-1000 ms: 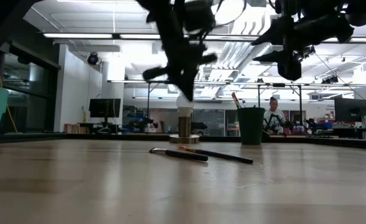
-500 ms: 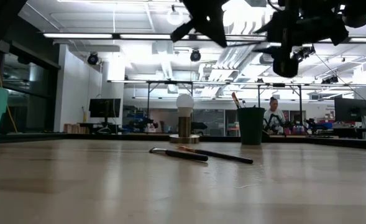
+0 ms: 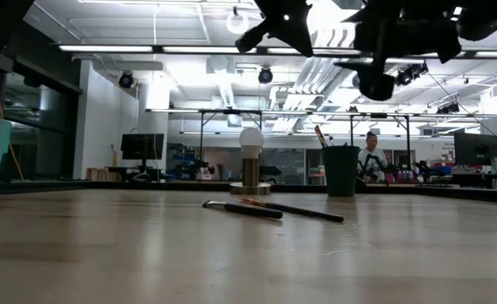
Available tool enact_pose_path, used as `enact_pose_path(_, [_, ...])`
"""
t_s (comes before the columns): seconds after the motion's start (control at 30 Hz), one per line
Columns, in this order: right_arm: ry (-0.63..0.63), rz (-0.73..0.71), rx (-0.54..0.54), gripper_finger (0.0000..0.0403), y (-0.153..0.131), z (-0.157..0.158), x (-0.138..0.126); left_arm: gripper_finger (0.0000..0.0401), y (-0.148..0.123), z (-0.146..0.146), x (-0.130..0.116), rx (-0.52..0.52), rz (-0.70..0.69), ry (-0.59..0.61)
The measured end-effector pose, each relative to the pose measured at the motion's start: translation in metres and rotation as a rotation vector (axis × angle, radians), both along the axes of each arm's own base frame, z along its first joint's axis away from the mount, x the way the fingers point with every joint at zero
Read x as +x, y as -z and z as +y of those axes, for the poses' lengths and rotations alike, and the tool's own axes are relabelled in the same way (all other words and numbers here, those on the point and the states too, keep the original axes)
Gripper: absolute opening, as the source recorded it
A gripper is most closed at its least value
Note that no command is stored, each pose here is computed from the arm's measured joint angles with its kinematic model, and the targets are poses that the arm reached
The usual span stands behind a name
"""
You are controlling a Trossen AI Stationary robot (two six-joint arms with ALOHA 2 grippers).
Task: Pick & Place Paint Supplies
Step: Put the silver paint brush into the black cup
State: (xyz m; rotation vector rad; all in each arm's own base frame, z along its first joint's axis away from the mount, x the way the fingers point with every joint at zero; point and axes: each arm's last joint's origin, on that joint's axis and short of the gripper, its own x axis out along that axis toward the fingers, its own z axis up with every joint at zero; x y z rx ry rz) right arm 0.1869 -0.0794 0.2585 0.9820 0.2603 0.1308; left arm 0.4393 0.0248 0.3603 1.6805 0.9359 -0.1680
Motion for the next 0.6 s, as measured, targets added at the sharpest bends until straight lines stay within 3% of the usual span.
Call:
enact_pose_path(0.33, [0.066,-0.002,-0.030,0.0243,0.015,-0.003,0.028,0.0000,-0.002,0.000,0.002,0.005,-0.030,0.002])
enact_pose_path(0.6, [0.076,-0.022,-0.047,0.0158,0.014,-0.004,0.030,0.0000,-0.002,0.000,0.002,0.005,-0.028,0.003])
